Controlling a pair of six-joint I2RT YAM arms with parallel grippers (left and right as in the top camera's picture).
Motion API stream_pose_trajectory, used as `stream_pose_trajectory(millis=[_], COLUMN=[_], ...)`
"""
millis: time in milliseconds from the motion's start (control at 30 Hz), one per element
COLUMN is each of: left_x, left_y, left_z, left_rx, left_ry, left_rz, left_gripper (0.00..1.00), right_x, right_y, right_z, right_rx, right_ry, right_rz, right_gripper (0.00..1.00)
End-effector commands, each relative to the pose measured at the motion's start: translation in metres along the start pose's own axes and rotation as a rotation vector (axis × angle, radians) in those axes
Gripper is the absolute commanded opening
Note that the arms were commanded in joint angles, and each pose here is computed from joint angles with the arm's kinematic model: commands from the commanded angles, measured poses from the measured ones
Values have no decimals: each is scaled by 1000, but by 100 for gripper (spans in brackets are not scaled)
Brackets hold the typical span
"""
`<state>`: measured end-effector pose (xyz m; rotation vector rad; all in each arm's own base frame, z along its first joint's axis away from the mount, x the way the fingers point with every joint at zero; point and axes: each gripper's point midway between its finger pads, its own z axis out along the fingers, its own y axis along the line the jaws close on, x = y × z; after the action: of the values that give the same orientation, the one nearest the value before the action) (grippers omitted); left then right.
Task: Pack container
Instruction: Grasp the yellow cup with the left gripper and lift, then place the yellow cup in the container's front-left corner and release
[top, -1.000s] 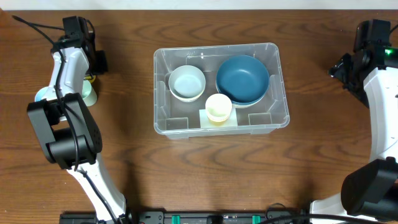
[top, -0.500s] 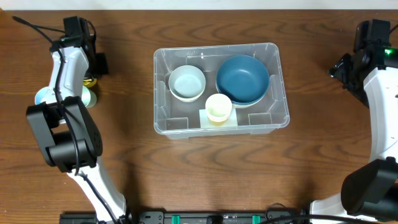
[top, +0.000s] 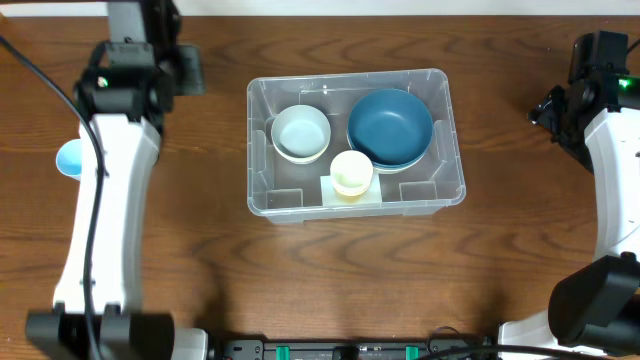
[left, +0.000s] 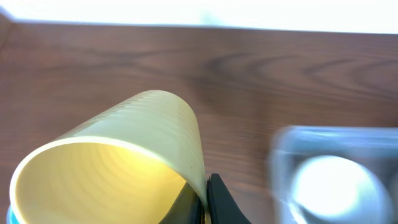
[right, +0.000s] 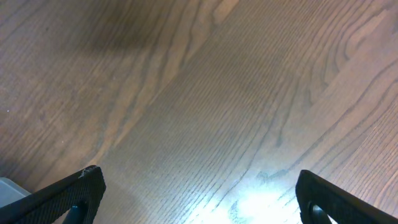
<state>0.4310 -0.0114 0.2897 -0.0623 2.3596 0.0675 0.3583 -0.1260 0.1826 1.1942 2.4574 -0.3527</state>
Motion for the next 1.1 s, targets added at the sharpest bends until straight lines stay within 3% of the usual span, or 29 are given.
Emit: stream_pose_trajectory(millis=[0, 200, 433, 833, 1067], left_x=[7, 76, 131, 202, 223], left_y=[-48, -112, -150, -144, -143], left_z=[-26, -44, -47, -21, -4], left_rx=[112, 204, 238, 172, 163], left_ry=[0, 216, 368, 543, 561], left_rz=[43, 164, 281, 279, 279], left_gripper=[6, 6, 6, 6, 6], right_x=[-3, -3, -3, -3, -3], right_y=[-4, -4, -4, -4, -4], right_z=[0, 0, 0, 0, 0], right_rx=[15, 15, 15, 14, 15], right_ry=[-11, -11, -11, -12, -12], right_rz=[17, 18, 17, 18, 18], right_gripper=[99, 99, 99, 99, 99])
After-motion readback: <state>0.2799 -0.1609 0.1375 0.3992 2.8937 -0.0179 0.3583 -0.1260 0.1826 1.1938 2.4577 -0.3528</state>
